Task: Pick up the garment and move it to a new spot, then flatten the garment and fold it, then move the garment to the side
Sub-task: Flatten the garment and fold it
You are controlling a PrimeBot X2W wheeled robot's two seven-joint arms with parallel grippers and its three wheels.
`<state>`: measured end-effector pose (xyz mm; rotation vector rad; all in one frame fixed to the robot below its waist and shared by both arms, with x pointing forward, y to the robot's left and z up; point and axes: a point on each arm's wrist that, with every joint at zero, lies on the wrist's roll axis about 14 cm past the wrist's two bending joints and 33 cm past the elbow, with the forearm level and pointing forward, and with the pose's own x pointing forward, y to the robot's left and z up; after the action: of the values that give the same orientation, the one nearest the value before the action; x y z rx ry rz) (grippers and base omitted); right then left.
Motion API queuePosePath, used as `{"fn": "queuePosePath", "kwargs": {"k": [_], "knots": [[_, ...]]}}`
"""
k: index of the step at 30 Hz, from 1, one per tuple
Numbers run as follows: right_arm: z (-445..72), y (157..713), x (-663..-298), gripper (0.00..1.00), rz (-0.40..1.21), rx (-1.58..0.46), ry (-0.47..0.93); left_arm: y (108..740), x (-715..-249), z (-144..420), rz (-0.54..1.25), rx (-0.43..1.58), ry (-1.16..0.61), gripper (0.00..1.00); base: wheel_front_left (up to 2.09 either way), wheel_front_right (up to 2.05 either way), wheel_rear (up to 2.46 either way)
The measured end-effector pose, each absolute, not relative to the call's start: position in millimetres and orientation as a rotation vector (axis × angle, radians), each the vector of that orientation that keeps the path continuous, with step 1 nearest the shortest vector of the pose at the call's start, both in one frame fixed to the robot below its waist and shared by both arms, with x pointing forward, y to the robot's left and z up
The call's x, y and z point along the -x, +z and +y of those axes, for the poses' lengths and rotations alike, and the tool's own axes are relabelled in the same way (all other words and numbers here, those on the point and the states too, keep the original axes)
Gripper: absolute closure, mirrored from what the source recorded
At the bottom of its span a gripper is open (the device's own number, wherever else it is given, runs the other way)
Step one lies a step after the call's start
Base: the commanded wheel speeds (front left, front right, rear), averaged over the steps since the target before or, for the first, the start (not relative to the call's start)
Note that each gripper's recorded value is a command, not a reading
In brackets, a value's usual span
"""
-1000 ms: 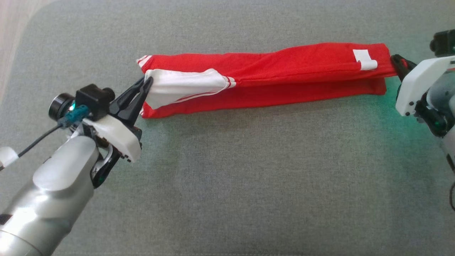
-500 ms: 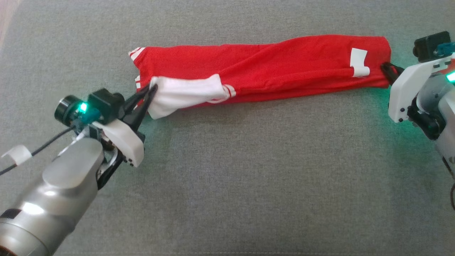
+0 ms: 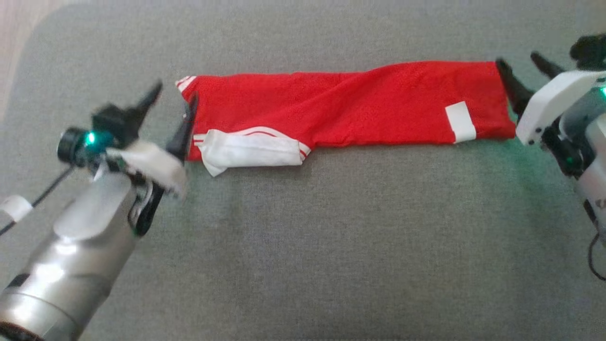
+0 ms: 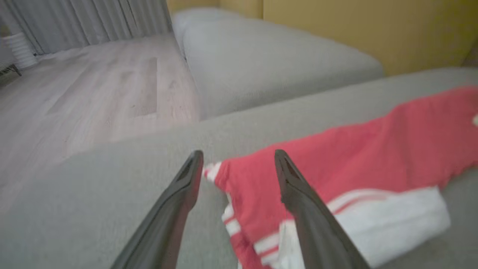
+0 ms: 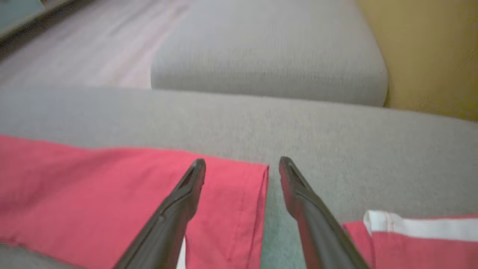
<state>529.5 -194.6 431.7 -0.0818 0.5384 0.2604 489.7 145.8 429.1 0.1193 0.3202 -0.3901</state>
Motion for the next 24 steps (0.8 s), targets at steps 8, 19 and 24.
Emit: {"fn": "queuePosePath", "kwargs": {"k": [8,19,24], "knots": [[-160,539,-538,0.00,0.060,-0.091,0.294,563,-497,145,-0.096,0.209,-0.221,0.00,0.00,0.00,0.00],[-142,548,-460,0.00,-0.139,-0.221,0.206,552,-413,159,-0.168,0.266,-0.066,0.00,0.00,0.00,0.00],[-130,491,-411,0.00,-0.007,-0.209,0.189,507,-382,152,-0.052,0.251,-0.059,0.00,0.00,0.00,0.00]]}}
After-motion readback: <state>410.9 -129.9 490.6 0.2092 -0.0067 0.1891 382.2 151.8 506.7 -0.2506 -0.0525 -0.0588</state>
